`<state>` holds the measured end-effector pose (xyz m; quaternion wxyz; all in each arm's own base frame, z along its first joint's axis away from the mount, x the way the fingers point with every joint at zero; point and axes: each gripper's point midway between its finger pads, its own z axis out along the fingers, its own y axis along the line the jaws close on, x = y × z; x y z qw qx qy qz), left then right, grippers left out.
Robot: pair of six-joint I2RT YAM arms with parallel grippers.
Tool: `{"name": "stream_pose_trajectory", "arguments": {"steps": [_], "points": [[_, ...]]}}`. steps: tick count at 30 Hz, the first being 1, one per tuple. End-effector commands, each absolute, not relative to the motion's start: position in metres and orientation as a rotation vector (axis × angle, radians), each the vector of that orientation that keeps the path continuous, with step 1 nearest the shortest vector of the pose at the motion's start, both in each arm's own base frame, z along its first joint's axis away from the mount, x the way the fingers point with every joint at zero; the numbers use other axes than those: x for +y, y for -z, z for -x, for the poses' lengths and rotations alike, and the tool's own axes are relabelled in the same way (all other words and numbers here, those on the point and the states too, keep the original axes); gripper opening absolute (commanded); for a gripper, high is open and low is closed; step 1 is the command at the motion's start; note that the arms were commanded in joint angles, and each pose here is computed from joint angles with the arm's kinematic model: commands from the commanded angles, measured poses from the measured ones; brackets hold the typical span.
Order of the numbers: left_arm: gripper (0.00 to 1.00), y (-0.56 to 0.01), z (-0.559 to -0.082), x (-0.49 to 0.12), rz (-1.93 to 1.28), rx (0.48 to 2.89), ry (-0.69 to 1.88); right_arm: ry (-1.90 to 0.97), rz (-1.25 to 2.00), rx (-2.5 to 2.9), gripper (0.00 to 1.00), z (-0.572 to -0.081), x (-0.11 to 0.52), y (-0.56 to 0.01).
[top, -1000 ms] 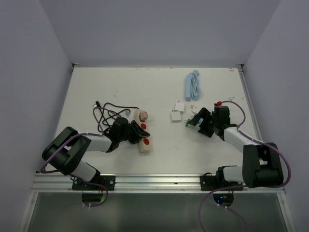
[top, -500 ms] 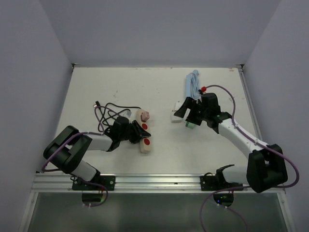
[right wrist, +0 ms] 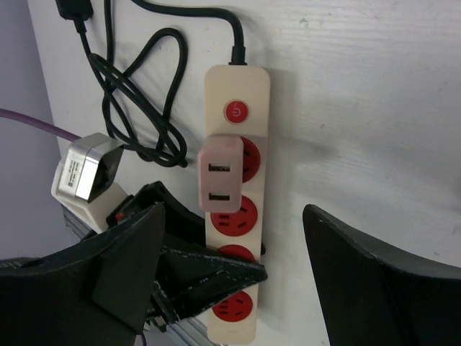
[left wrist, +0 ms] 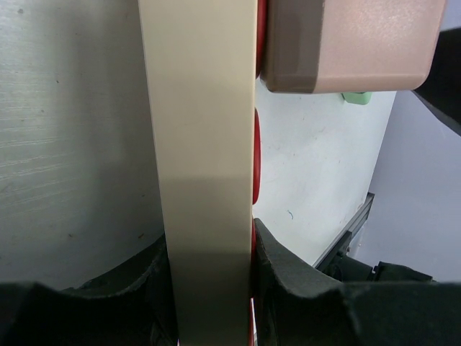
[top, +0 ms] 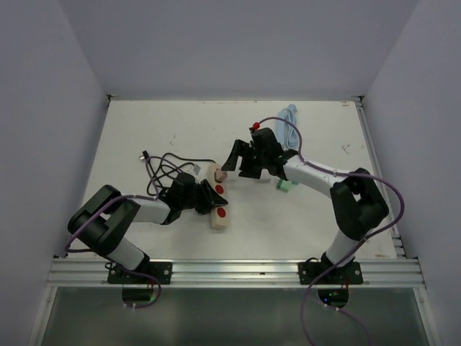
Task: Pull the plug off the socket
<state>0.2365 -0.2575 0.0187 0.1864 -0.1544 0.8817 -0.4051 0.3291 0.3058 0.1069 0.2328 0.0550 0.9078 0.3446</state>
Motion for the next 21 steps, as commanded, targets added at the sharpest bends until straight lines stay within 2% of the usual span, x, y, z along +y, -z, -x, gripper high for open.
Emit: {"name": "stream_pose_trajectory", "arguments": {"steps": [1,15,18,21], "points": [[0.0,0.038,-0.189,-0.226,0.418,2.742,0.895,-0.985,-0.147,2.415,0.8,-0.349,0.329,-0.128],[0.0,0.039,-0.189,-0.229,0.401,2.743,0.902,-1.005,-0.112,2.519,0.63,-0.339,0.356,-0.091],[0.0,0.039,-0.189,-0.229,0.401,2.743,0.907,-1.007,-0.106,2.535,0.55,-0.336,0.356,-0.086],[0.05,0.037,-0.189,-0.23,0.4,2.735,0.914,-1.015,-0.098,2.547,0.43,-0.332,0.356,-0.082]]}}
